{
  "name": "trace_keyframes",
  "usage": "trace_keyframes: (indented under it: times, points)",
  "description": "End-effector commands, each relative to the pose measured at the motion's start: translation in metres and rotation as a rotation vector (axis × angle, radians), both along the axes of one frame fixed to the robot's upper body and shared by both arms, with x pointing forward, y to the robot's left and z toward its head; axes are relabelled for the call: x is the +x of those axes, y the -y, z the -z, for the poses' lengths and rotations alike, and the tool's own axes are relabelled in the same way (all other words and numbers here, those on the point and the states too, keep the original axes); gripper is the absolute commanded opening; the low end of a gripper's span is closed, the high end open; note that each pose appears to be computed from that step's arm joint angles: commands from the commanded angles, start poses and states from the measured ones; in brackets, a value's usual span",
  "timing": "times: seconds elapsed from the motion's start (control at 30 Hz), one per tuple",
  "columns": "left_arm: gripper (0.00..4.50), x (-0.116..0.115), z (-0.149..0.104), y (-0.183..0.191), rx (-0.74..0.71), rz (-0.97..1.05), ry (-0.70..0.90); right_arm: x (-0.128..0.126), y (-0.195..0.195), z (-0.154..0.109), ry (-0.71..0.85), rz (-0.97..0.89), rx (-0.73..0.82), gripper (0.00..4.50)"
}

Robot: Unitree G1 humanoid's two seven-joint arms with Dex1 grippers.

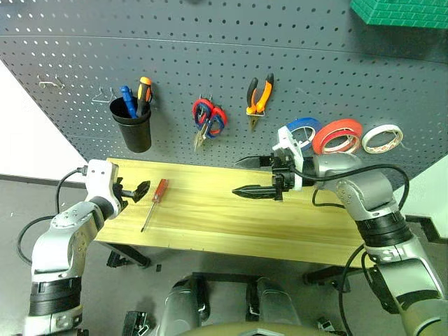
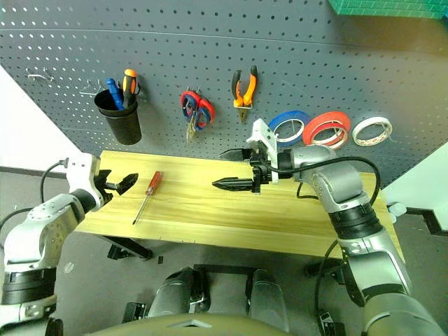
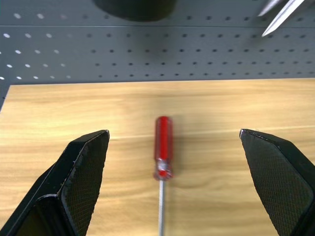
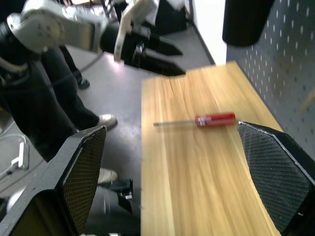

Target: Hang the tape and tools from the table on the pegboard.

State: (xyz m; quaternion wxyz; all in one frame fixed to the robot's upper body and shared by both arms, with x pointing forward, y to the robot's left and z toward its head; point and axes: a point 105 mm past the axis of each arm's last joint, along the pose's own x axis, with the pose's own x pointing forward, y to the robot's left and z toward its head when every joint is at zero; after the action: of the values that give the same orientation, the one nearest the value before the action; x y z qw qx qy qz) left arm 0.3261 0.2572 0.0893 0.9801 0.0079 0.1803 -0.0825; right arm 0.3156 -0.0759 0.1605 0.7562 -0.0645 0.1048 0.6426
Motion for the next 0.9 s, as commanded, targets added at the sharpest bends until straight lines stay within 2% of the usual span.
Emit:
trace_keyframes:
  times: [0.03, 0.3, 0.5, 0.9]
  points:
    - [4.45, 0.016, -0.007, -0.006, 0.037, -0.01, 0.02, 0.007, -0.005, -0.009, 0.038, -0.013, -0.002, 4.5]
    - [4.45, 0.046, 0.01, -0.005, 0.058, -0.084, -0.042, 0.014, -0.006, -0.012, 0.028, 0.01, 0.031, 4.5]
    - [4.45, 0.063, 0.011, 0.006, 0.051, -0.084, -0.037, 0.015, 0.003, -0.012, 0.011, 0.055, 0.025, 4.5]
    - [4.45, 0.068, 0.034, 0.018, 0.032, -0.107, -0.174, 0.009, 0.023, -0.009, 0.0, 0.136, -0.003, 4.5]
